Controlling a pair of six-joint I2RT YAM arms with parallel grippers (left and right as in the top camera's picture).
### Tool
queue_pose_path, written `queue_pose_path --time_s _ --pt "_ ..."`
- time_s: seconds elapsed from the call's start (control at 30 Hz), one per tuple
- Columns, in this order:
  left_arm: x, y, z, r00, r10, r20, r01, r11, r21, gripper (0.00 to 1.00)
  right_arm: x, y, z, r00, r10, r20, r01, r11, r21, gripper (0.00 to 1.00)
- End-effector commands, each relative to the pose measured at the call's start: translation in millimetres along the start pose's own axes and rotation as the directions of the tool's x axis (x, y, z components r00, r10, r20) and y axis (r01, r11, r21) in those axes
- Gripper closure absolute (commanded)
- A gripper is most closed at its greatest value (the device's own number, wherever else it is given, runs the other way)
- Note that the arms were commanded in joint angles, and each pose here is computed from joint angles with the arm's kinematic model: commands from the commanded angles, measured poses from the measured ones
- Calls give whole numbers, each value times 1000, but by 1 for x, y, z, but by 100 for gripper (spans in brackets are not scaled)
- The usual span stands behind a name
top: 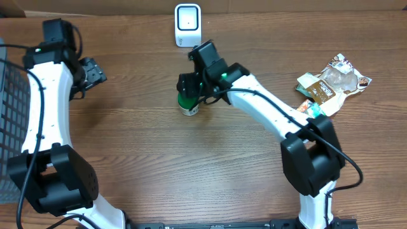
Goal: Scan the item barcode
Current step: 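Lower the right gripper onto the green-lidded jar and grasp it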
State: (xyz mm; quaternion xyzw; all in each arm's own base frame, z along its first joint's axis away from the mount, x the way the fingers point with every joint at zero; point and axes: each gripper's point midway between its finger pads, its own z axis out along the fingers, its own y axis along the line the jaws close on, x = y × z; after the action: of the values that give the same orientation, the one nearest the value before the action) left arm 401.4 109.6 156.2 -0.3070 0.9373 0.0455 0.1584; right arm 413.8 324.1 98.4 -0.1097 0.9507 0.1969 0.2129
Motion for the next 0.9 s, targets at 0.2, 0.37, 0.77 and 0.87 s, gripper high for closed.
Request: queue_pose_path --time_s 0.2,0.37,0.77,0.87 --pt "-7 7 -6 1000 -21 23 21 1000 -14 0 15 4 15 984 -176 -19 177 980 87 24" --pt "-6 7 -6 1000 -21 22 21 1000 -13 0 23 13 16 970 -241 -41 244 967 70 24" --pt "-7 7 -6 1000 -20 23 21 1000 -13 0 27 11 17 961 -270 -57 274 959 71 24" --pt "-7 7 -6 1000 -21 23 21 1000 -13 0 28 11 18 961 -269 -61 273 959 73 23"
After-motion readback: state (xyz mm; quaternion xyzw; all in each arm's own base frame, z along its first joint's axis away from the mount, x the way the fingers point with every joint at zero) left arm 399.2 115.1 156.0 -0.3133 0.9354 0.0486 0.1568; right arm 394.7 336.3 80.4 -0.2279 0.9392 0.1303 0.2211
